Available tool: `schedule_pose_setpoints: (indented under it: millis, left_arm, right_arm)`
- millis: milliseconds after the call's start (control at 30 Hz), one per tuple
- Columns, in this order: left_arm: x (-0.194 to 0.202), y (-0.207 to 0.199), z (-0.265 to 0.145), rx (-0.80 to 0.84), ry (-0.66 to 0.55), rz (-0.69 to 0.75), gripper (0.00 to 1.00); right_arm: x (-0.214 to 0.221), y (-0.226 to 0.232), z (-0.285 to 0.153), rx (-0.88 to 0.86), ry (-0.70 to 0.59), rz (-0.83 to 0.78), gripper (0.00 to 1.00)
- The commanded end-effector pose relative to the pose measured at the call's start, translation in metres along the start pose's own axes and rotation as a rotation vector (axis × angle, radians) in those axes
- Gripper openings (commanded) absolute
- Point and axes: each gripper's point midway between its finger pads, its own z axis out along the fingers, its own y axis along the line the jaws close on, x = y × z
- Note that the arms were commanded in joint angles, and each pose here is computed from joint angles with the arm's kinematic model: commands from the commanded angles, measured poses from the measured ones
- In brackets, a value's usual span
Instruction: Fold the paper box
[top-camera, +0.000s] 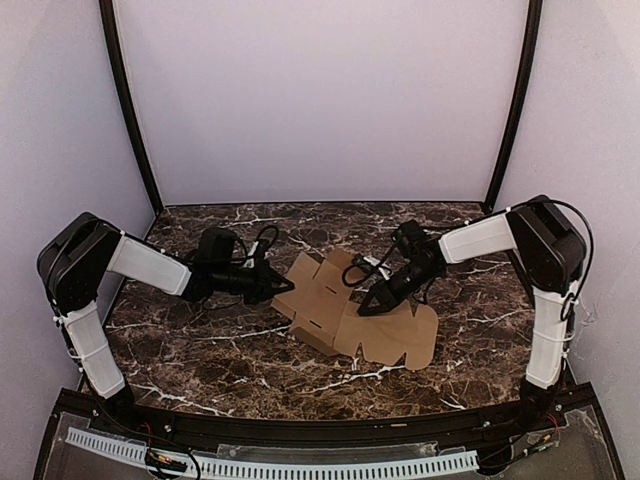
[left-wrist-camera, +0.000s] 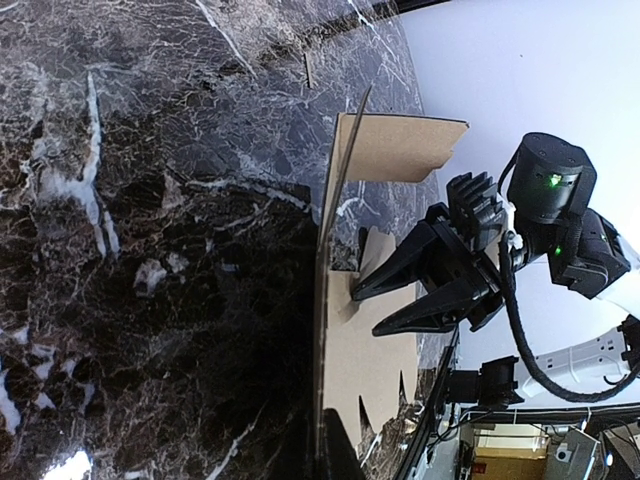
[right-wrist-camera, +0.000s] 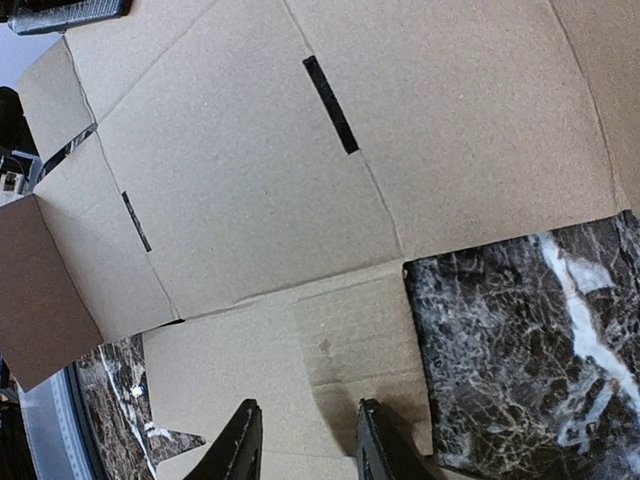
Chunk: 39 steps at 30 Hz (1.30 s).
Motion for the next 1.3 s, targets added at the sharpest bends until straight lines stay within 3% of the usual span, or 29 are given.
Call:
schedule_pose_setpoints:
  millis: [0, 167, 267, 433, 700, 900, 1267]
  left_arm:
    - [-0.004, -0.008, -0.004, 0.017, -0.008, 0.010, 0.01]
    - [-0.007, -0.016, -0.003, 0.073, -0.018, -0.106, 0.01]
    - [-0.008, -0.014, -0.002, 0.095, -0.018, -0.192, 0.01]
    - [-0.013, -0.011, 0.001, 0.145, -0.043, -0.303, 0.01]
    - [-0.015, -0.008, -0.001, 0.263, -0.082, -0.475, 0.01]
    - [-0.014, -0.005, -0.003, 0.293, -0.093, -0.513, 0.01]
    - [-0.012, -0.006, -0.004, 0.307, -0.087, -0.522, 0.01]
  right_arm:
    - [0.006, 0.001, -0.022, 0.115, 0.029, -0.060, 0.33]
    - [-0.027, 0.053, -0.068, 0.229, -0.087, -0.423, 0.44]
    - [-0.012, 0.073, -0.059, 0.286, -0.035, -0.601, 0.54]
    - [0.020, 0.096, -0.024, 0.347, 0.117, -0.778, 0.58]
    - [0.035, 0.099, -0.010, 0.426, 0.185, -0.870, 0.67]
    - [0.032, 0.087, -0.012, 0.541, 0.172, -0.890, 0.67]
    - [0.014, 0.078, -0.016, 0.639, 0.111, -0.872, 0.45]
